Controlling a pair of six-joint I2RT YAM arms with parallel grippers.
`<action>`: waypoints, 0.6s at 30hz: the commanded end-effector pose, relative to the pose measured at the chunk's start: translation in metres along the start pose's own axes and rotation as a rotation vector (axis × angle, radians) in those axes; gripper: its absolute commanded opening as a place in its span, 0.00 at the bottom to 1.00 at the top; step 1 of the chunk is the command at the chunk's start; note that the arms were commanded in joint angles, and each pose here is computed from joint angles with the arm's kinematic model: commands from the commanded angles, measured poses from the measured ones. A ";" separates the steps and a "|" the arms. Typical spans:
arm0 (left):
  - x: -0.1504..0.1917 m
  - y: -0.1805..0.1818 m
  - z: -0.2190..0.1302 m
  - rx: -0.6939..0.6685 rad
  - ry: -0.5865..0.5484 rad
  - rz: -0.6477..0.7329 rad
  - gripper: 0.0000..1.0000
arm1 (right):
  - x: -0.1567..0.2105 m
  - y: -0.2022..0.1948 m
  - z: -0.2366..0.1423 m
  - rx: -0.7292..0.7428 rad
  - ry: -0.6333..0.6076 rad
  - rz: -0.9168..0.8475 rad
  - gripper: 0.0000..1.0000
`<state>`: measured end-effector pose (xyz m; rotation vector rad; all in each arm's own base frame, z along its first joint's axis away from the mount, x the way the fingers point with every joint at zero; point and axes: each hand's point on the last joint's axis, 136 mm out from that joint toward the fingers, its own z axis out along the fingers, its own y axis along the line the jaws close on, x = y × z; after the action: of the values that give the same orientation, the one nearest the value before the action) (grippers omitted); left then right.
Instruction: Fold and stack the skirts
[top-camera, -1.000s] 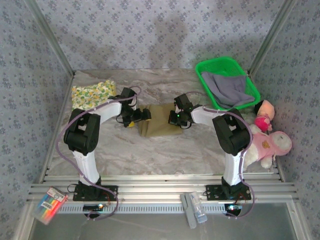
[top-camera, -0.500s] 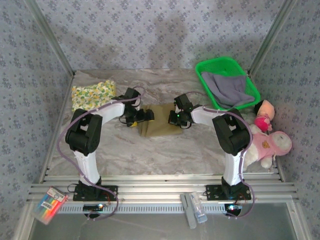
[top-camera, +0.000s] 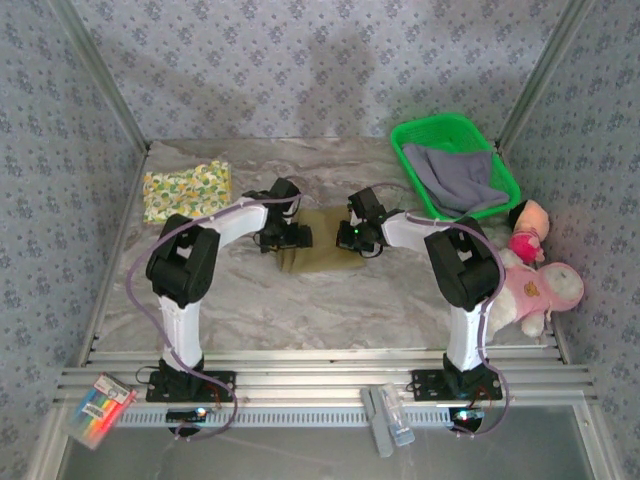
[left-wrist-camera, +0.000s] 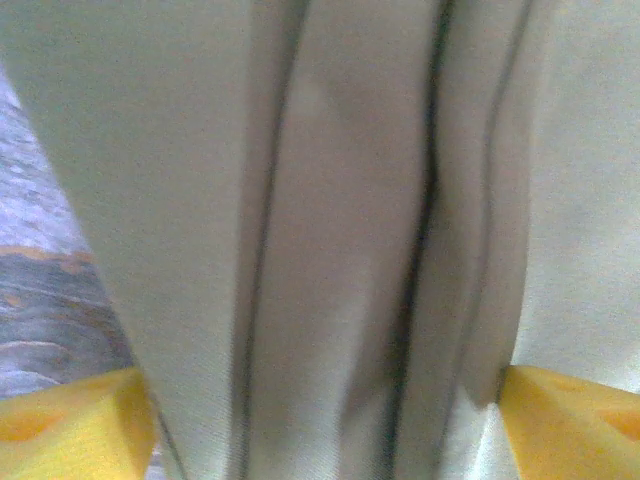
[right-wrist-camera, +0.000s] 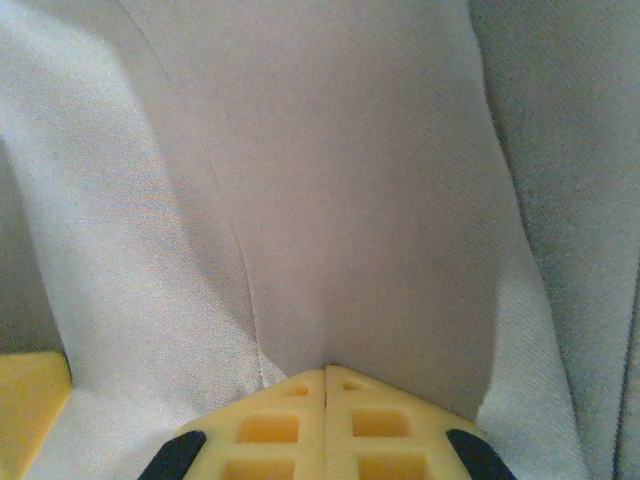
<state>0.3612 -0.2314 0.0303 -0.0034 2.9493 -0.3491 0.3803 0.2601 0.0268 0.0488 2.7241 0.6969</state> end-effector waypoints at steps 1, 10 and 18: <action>0.003 -0.006 0.005 0.027 0.038 -0.013 0.81 | 0.040 -0.035 0.019 0.113 0.123 0.041 0.00; -0.002 -0.018 0.007 0.084 0.026 -0.036 0.42 | 0.040 -0.036 0.019 0.113 0.126 0.043 0.00; 0.001 -0.015 0.011 0.069 0.031 -0.046 0.09 | 0.040 -0.035 0.020 0.104 0.128 0.069 0.00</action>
<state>0.3640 -0.2451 0.0257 -0.0607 2.9594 -0.4655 0.3808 0.2610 0.0266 0.0620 2.7232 0.7056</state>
